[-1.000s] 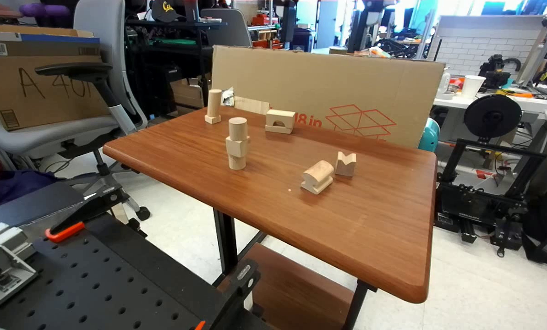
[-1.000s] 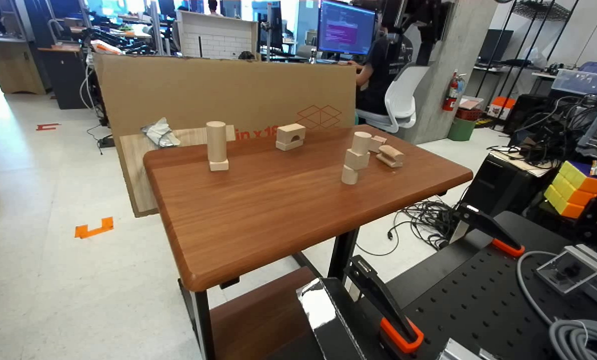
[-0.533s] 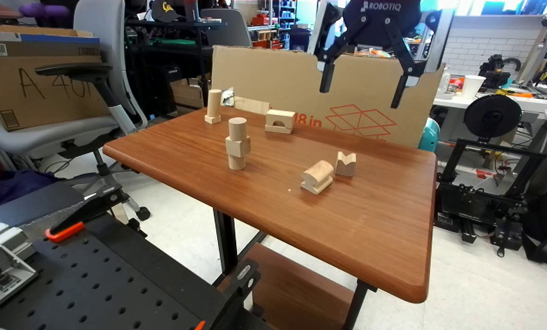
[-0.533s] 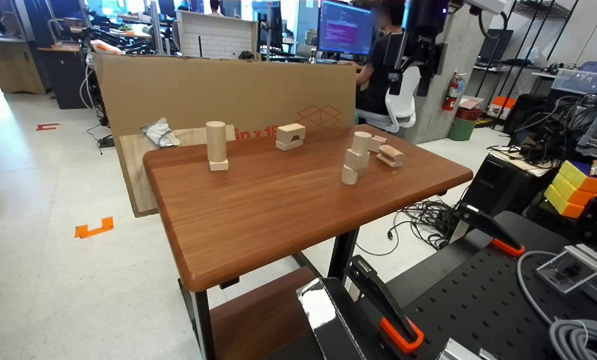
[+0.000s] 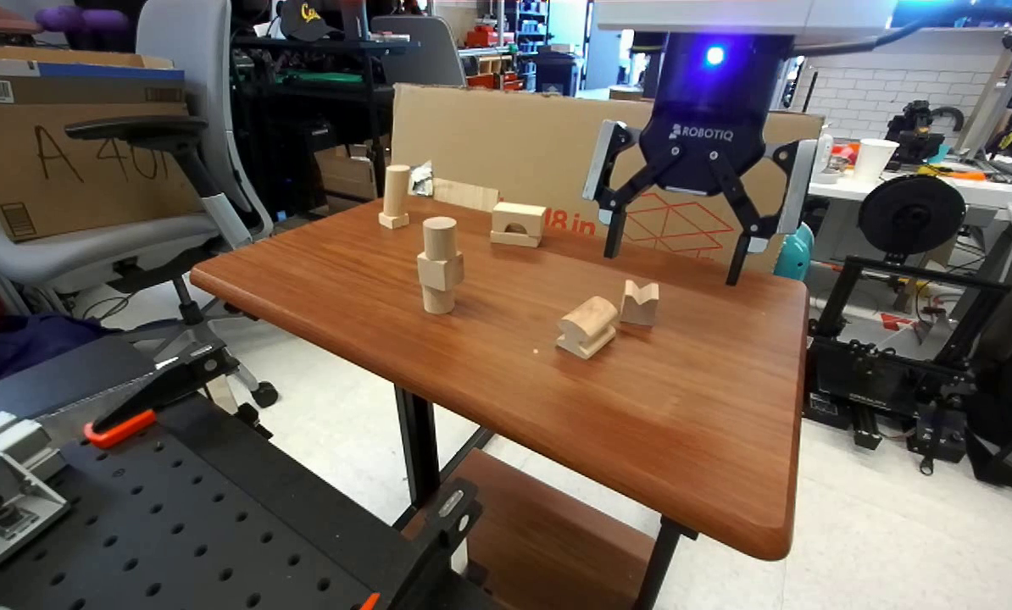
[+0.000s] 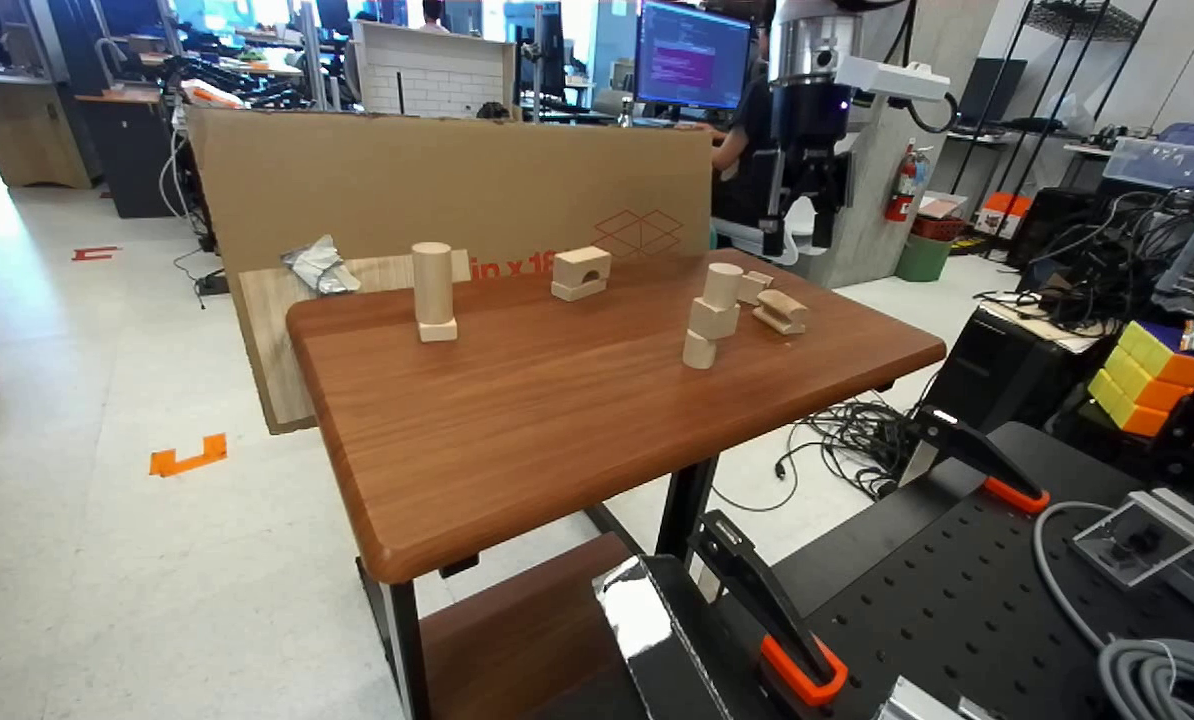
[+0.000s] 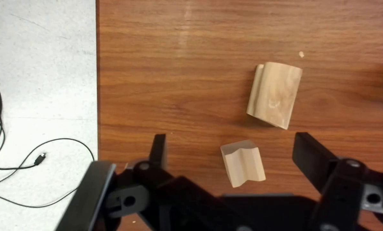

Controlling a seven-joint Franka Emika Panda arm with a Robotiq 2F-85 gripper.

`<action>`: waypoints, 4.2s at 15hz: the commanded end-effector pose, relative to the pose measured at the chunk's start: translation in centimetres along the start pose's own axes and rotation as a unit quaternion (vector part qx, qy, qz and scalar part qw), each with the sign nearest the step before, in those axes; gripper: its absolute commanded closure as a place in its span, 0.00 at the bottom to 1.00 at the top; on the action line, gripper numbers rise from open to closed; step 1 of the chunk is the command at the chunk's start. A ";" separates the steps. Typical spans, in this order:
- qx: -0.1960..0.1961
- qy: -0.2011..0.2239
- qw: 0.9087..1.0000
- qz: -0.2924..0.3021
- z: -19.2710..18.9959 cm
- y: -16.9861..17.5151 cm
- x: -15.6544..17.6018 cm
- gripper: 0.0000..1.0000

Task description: Put the wooden block that is at the right back corner on the blocks in the back

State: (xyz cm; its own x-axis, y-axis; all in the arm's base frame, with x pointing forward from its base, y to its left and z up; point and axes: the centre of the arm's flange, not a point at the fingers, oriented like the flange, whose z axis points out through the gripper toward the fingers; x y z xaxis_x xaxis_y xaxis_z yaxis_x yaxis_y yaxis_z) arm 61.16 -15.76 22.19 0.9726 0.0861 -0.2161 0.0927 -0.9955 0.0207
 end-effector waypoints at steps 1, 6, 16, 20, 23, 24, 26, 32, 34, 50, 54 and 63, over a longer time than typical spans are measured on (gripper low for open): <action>-0.016 -0.007 1.000 -0.006 0.5 -0.1 2.7 0.00; -0.031 -0.006 0.999 -0.017 1.0 -1.7 4.0 0.00; -0.046 -0.018 0.999 -0.024 1.9 -3.2 5.1 0.07; -0.050 -0.027 0.998 -0.027 2.9 -3.3 5.3 0.51; -0.055 -0.033 0.998 -0.028 3.5 -3.3 5.3 0.73; -0.053 -0.033 0.998 -0.029 3.3 -3.4 5.3 0.80; -0.043 -0.022 0.998 -0.027 1.7 -3.9 5.1 0.92; -0.014 0.052 0.998 -0.020 -7.6 -9.4 5.2 0.92; 0.003 0.068 0.998 -0.015 -9.7 -11.9 5.7 0.92; 0.025 -0.002 0.999 -0.046 -5.9 -18.7 10.4 0.92; 0.016 -0.013 0.998 -0.055 -5.3 -18.2 10.9 0.92; -0.009 -0.002 0.999 -0.053 -5.0 -18.1 12.4 0.92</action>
State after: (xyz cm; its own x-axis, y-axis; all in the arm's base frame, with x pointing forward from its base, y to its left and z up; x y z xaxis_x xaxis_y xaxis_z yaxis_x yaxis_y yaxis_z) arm 71.26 3.17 24.19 0.9618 0.1843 -0.2022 0.1878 -0.9822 -0.0021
